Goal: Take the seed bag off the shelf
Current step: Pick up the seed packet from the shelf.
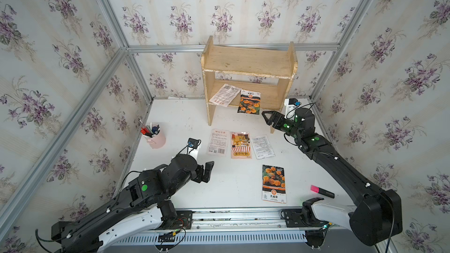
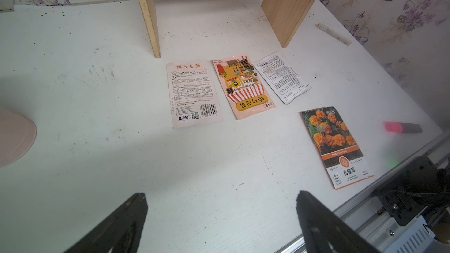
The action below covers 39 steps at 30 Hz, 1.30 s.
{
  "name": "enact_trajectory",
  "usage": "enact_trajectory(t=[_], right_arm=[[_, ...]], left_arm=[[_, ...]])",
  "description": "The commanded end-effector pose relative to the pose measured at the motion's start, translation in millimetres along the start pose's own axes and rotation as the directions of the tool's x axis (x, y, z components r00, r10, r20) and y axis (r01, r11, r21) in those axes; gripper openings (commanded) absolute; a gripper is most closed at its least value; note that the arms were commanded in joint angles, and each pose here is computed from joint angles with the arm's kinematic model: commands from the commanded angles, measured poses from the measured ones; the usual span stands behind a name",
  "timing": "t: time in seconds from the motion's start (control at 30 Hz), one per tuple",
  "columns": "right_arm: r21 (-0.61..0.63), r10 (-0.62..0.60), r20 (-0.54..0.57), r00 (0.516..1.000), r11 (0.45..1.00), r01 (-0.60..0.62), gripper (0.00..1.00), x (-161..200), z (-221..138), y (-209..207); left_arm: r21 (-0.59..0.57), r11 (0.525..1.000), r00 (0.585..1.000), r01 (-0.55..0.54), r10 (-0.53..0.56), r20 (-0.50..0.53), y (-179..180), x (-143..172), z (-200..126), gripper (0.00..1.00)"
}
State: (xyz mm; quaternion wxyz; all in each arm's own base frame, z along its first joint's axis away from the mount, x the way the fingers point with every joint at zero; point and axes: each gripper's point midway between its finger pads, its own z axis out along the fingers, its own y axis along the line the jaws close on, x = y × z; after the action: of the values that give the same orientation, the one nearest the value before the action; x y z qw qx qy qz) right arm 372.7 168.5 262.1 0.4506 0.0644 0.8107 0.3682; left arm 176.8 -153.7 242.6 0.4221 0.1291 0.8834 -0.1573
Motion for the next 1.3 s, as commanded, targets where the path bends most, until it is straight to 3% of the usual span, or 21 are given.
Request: enact_trajectory(t=[0.0,0.23,1.07,1.27], right_arm=[[-0.087,0.042,0.007,0.999,0.995,-0.041,0.85,-3.5,5.2,13.9],[-0.111,0.079,-0.011,0.997,0.991,-0.08,0.72,-3.8,23.4,12.7],[-0.139,0.157,-0.074,0.985,0.976,-0.166,0.57,-1.9,78.1,3.5],[-0.14,0.163,-0.074,0.984,0.975,-0.172,0.49,-3.3,82.7,2.9]], left_arm=[[0.008,1.0,1.0,0.009,-0.009,0.005,-1.0,-1.2,-1.2,1.0],[0.004,1.0,1.0,0.018,-0.018,0.009,2.1,0.8,-3.1,1.0],[-0.023,1.0,1.0,0.016,-0.016,0.009,9.6,3.7,-5.6,1.0],[-0.021,1.0,1.0,0.019,-0.019,0.006,9.1,4.8,-4.3,1.0]])
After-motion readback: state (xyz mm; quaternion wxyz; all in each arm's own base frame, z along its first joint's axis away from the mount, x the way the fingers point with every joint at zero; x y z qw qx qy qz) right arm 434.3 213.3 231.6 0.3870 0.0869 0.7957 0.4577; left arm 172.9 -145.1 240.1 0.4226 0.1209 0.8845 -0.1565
